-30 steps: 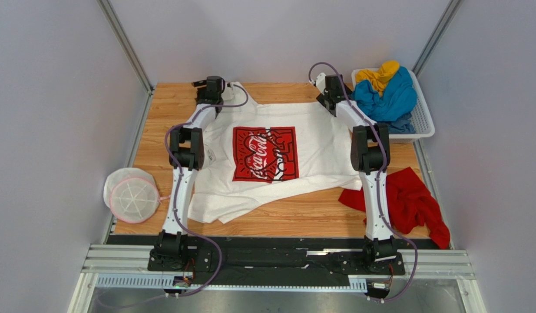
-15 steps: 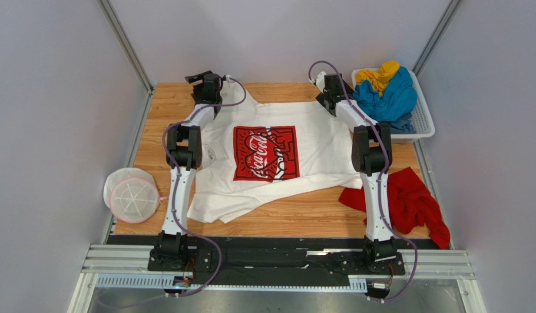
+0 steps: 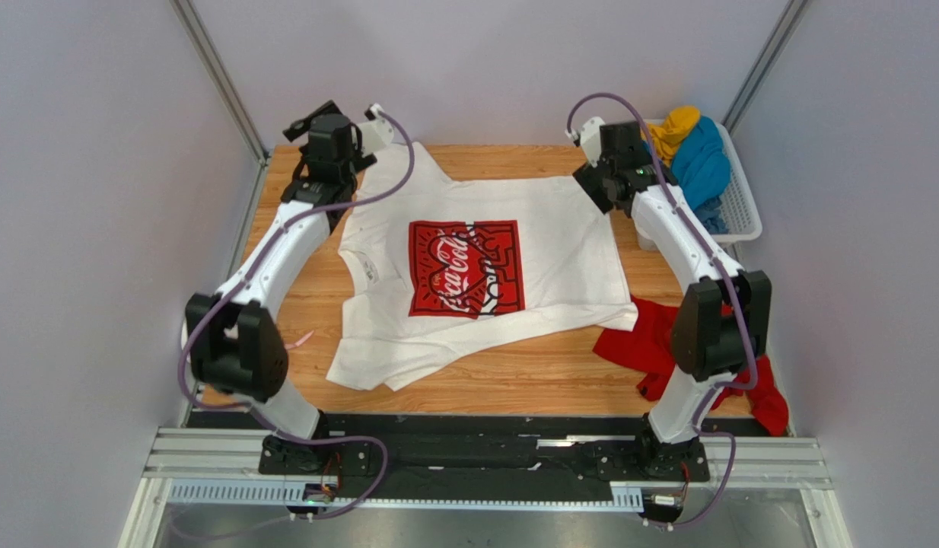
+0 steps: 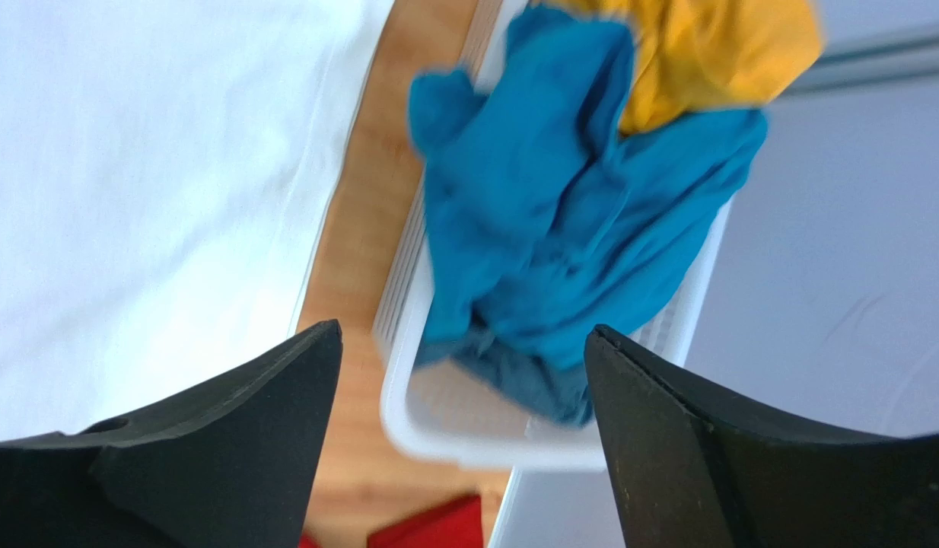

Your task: Fold and stack the t-shirts

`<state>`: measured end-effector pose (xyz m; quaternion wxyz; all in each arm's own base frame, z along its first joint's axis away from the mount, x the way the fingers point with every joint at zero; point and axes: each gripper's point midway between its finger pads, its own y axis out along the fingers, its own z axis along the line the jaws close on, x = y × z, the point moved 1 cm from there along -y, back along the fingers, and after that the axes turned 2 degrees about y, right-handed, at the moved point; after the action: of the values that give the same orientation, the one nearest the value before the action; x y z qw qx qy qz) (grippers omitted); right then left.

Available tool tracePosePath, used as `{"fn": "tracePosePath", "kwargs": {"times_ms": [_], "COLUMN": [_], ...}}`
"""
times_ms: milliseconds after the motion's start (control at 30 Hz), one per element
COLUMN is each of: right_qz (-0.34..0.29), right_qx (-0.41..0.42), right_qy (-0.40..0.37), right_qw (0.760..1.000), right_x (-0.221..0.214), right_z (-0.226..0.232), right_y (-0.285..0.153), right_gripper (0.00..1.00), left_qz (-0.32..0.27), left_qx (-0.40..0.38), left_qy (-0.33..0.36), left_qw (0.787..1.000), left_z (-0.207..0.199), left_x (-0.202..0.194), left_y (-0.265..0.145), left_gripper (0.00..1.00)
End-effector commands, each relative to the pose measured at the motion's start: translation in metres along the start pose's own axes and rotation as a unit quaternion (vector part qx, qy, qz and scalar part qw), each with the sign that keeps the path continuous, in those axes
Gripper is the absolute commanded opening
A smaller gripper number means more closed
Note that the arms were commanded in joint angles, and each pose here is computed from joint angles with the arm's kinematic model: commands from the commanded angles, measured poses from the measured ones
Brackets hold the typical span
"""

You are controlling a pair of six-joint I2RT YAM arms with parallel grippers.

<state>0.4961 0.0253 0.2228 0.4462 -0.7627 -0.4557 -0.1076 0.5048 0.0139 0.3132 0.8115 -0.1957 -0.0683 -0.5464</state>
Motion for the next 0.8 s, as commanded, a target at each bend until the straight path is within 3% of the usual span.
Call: {"fn": "tracePosePath", "kwargs": {"times_ms": [0, 33, 167, 300, 467, 600, 767], "right_qz": [0.093, 0.115, 0.135, 0.163, 0.174, 0.188, 0.189], "right_qx": [0.061, 0.075, 0.091, 0.113, 0.147, 0.193, 0.209], "right_qy": [-0.036, -0.046, -0.058, -0.076, -0.075, -0.074, -0.081], "right_qw": [0.993, 0.989, 0.985, 0.977, 0.971, 0.960, 0.956], "right_x": [-0.075, -0.099, -0.134, -0.169, -0.196, -0.214, -0.216], "right_z": [0.028, 0.041, 0.050, 0.064, 0.082, 0.104, 0.114], "right_y": [-0.039, -0.042, -0.071, -0.091, -0.106, -0.110, -0.100], "right_gripper": [0.82, 0.82, 0.82, 0.80, 0.77, 0.64, 0.57], "left_qz": [-0.026, -0.026, -0.067, -0.071, -0.071, -0.059, -0.053], "left_qx": [-0.127, -0.166, -0.210, -0.252, -0.266, -0.279, -0.289], "left_qy": [0.001, 0.012, 0.000, 0.012, 0.016, 0.019, 0.024], "left_qw": [0.992, 0.986, 0.975, 0.965, 0.961, 0.958, 0.955], "left_z": [-0.065, -0.089, -0.109, -0.145, -0.166, -0.180, -0.186], "left_x": [-0.017, -0.029, -0.041, -0.067, -0.084, -0.091, -0.091], "left_y": [-0.061, -0.074, -0.130, -0.161, -0.176, -0.176, -0.174], "left_gripper": [0.96, 0.96, 0.96, 0.96, 0.96, 0.95, 0.95]}}
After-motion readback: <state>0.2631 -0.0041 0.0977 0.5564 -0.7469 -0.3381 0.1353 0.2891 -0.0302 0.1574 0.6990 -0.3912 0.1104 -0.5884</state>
